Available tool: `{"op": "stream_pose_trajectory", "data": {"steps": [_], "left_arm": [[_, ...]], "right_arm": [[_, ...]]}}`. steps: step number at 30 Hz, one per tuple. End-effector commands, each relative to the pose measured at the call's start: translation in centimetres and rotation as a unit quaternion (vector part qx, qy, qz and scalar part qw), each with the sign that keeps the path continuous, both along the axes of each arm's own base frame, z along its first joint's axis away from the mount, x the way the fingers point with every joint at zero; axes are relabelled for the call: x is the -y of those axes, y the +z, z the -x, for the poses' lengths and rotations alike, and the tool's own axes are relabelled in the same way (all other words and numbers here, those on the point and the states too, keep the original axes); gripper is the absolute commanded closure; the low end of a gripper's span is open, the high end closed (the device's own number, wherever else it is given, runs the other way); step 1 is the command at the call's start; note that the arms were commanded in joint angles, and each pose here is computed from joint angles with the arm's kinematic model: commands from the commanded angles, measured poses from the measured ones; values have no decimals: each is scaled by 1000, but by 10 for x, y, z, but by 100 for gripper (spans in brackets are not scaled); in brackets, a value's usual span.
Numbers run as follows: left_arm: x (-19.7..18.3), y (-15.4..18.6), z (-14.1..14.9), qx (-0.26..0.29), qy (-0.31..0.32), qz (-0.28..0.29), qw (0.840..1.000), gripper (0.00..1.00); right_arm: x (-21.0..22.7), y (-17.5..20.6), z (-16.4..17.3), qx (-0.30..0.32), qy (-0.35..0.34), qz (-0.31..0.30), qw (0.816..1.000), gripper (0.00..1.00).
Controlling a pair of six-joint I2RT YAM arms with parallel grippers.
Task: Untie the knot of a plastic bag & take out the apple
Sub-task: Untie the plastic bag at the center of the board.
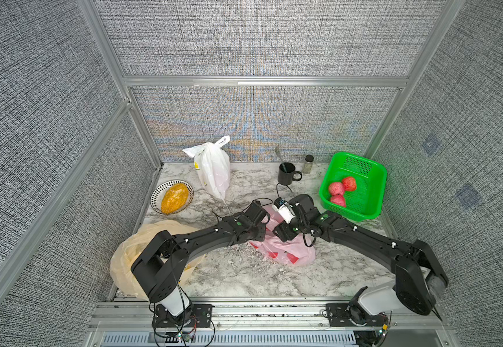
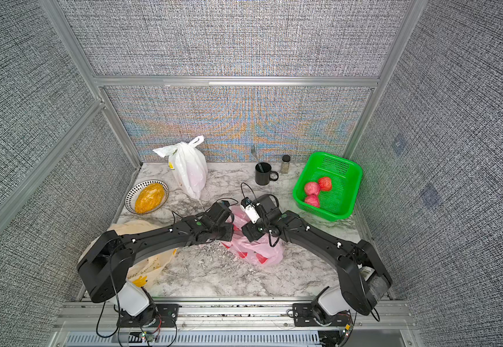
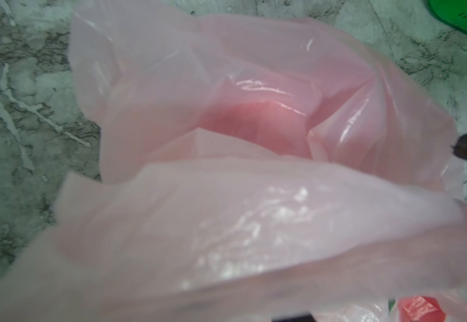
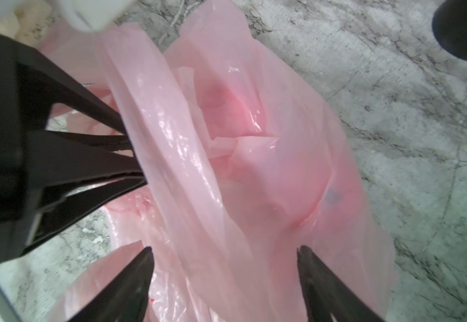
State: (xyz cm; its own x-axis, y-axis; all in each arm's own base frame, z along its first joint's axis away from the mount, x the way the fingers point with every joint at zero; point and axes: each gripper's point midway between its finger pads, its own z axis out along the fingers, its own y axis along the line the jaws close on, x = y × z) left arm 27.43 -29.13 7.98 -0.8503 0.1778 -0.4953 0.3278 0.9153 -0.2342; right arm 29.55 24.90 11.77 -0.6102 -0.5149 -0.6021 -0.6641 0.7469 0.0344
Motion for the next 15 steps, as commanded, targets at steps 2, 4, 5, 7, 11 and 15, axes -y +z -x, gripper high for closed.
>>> {"op": "stream_pose_trajectory", "data": {"steps": [2,4,5,7,11,15], "left_arm": [[0,1,-2,4,-2,-3,1000,65],[-1,0,-2,3,-1,-6,1000,65],[-1,0,-2,4,-1,-7,1000,65],[-2,-1,-1,3,-1,-9,1000,65],[-4,-5,0,0,-5,-16,1000,65],[-7,-11,2,-6,-9,-29,1000,65]], "right_arm": [[5,5,-25,52,-45,4,998,18],[4,3,-31,61,-53,6,997,19],[2,2,-33,63,-54,6,997,19],[0,-2,-36,64,-56,7,996,19],[1,-10,-40,63,-63,15,996,23],[6,-1,-46,77,-86,8,993,44]]}}
